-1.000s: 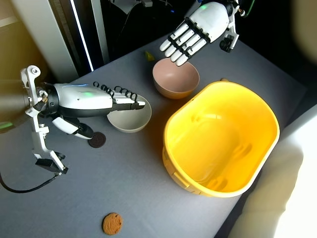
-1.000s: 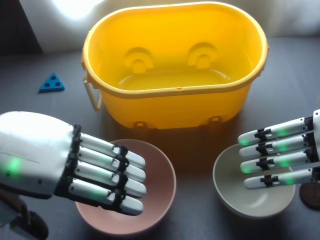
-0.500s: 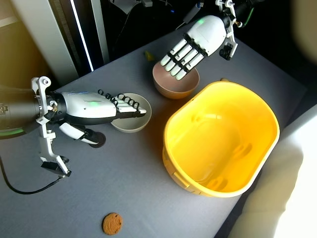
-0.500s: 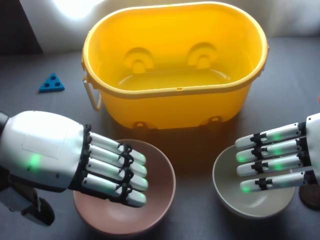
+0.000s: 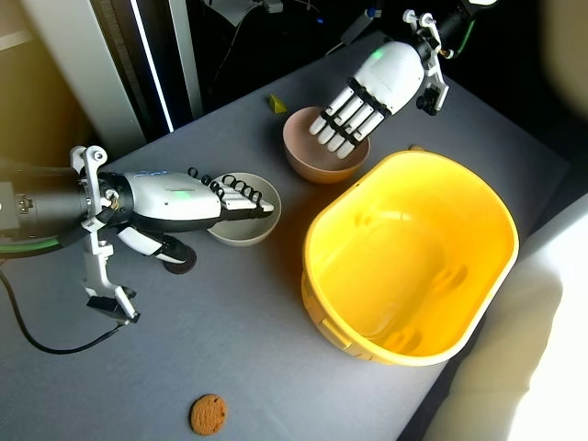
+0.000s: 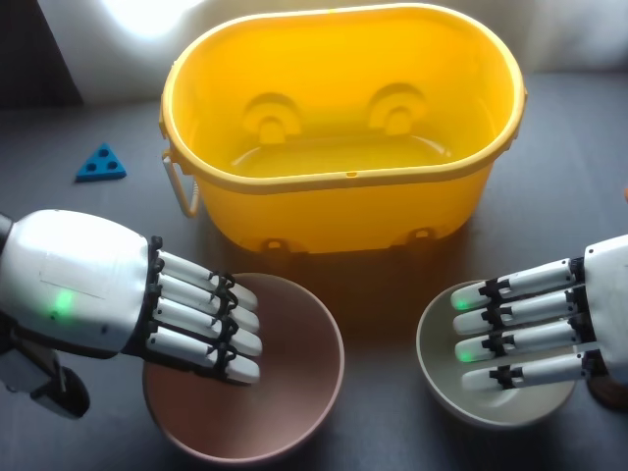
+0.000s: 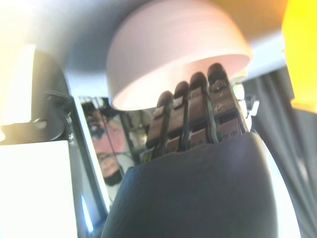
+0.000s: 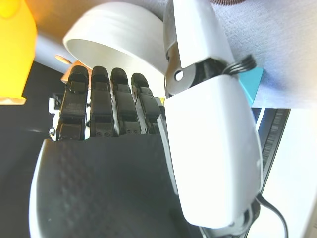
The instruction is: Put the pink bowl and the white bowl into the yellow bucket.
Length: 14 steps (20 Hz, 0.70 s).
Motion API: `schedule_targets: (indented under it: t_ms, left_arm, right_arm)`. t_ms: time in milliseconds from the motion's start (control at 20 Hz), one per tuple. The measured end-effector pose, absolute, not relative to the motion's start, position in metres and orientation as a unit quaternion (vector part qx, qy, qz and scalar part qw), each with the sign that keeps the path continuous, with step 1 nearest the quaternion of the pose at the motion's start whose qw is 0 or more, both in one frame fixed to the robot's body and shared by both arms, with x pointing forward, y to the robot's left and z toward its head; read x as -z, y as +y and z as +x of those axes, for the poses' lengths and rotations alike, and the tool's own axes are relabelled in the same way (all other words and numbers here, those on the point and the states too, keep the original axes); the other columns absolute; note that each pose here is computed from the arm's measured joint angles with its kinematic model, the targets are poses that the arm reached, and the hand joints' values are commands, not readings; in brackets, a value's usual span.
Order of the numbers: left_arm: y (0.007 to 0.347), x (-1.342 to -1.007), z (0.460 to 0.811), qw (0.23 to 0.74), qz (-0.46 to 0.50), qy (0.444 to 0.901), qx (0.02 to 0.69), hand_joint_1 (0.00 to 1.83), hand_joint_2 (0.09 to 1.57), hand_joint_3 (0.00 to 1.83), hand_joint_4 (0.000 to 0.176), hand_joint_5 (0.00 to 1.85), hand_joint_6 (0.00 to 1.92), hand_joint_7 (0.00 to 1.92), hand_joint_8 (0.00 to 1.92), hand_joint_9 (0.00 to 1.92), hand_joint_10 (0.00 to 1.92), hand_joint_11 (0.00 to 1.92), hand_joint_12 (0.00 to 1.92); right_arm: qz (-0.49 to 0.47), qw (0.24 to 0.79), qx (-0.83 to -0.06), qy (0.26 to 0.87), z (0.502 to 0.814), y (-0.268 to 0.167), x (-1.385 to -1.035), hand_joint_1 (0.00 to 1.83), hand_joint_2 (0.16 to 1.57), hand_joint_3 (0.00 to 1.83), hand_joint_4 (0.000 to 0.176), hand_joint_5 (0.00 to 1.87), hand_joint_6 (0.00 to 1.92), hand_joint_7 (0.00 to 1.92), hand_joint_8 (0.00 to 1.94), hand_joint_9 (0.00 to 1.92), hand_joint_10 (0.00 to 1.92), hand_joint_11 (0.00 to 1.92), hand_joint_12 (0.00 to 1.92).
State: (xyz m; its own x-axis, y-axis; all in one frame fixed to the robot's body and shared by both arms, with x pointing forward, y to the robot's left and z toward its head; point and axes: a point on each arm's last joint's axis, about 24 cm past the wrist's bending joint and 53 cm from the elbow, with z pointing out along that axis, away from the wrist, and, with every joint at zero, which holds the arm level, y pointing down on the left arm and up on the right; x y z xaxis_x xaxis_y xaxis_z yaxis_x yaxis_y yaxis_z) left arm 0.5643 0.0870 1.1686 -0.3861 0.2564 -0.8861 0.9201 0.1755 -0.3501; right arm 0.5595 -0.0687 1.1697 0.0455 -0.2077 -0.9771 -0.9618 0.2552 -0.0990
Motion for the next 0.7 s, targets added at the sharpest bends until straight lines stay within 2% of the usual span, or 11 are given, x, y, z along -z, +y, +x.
schedule_targets:
  t_ms: [350, 400, 500, 700]
  left_arm:
    - [0.090, -1.158, 0.568, 0.342, 0.434, 0.690, 0.467, 1.20, 1.04, 0.00, 0.000, 0.00, 0.00, 0.00, 0.00, 0.00, 0.00, 0.04, 0.04]
    - [0.092, -1.158, 0.571, 0.344, 0.433, 0.692, 0.463, 1.27, 1.05, 0.00, 0.000, 0.00, 0.00, 0.00, 0.00, 0.00, 0.00, 0.01, 0.20]
    - [0.094, -1.157, 0.574, 0.347, 0.431, 0.695, 0.459, 1.32, 1.05, 0.00, 0.000, 0.00, 0.00, 0.00, 0.00, 0.00, 0.00, 0.00, 0.24]
    - [0.089, -1.163, 0.565, 0.340, 0.436, 0.689, 0.469, 1.29, 1.07, 0.00, 0.000, 0.00, 0.00, 0.00, 0.00, 0.00, 0.00, 0.00, 0.19]
  right_arm:
    - [-0.498, 0.527, -0.346, 0.595, 0.568, -0.072, -1.161, 1.37, 1.04, 0.00, 0.000, 0.00, 0.00, 0.00, 0.00, 0.00, 0.00, 0.00, 0.00]
    - [-0.498, 0.528, -0.345, 0.596, 0.569, -0.073, -1.161, 1.42, 1.06, 0.01, 0.000, 0.00, 0.00, 0.00, 0.00, 0.00, 0.00, 0.00, 0.00]
    - [-0.498, 0.526, -0.344, 0.597, 0.569, -0.073, -1.159, 1.44, 1.07, 0.01, 0.000, 0.00, 0.00, 0.00, 0.00, 0.00, 0.00, 0.00, 0.00]
    - [-0.500, 0.525, -0.344, 0.596, 0.570, -0.073, -1.158, 1.45, 1.07, 0.01, 0.000, 0.00, 0.00, 0.00, 0.00, 0.00, 0.00, 0.00, 0.00]
